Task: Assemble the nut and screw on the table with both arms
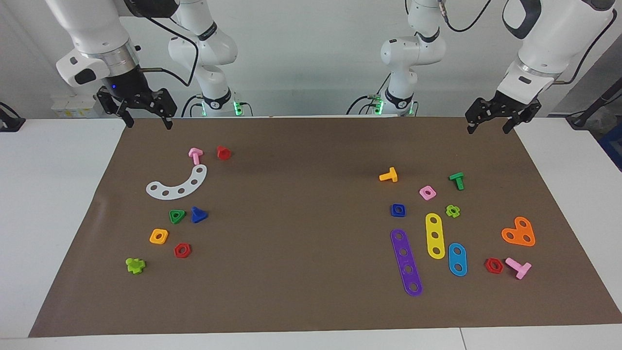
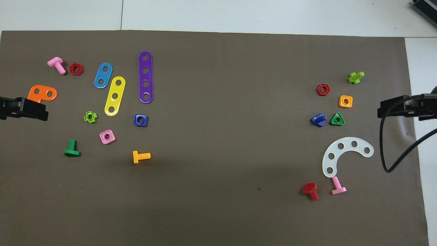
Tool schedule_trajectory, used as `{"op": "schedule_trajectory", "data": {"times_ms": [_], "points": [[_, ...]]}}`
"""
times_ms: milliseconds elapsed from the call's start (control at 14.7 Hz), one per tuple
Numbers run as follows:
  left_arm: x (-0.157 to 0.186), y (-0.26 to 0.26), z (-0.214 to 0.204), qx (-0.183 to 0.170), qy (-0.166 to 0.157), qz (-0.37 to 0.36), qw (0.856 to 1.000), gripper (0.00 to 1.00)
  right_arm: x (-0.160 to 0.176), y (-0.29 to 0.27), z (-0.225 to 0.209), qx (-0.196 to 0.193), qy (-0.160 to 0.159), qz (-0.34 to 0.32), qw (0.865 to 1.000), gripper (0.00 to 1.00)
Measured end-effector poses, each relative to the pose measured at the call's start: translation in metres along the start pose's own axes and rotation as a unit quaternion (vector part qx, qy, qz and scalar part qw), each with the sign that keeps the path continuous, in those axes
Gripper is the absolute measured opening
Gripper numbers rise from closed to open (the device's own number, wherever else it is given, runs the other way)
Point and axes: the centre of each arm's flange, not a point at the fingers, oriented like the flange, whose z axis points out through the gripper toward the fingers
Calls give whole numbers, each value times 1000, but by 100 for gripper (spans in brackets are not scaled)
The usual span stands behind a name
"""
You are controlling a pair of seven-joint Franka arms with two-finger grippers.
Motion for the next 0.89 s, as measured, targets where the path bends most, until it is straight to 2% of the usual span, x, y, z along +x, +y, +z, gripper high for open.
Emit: {"op": "schedule_trajectory", "data": {"times_ms": [273,886], "points": [[0,0,0,0,0,0,1000,100,7,1,7,1,10,1,1000,97],[0,0,0,0,0,0,1000,100,40,-4,74,4,30,0,1000,96]]}}
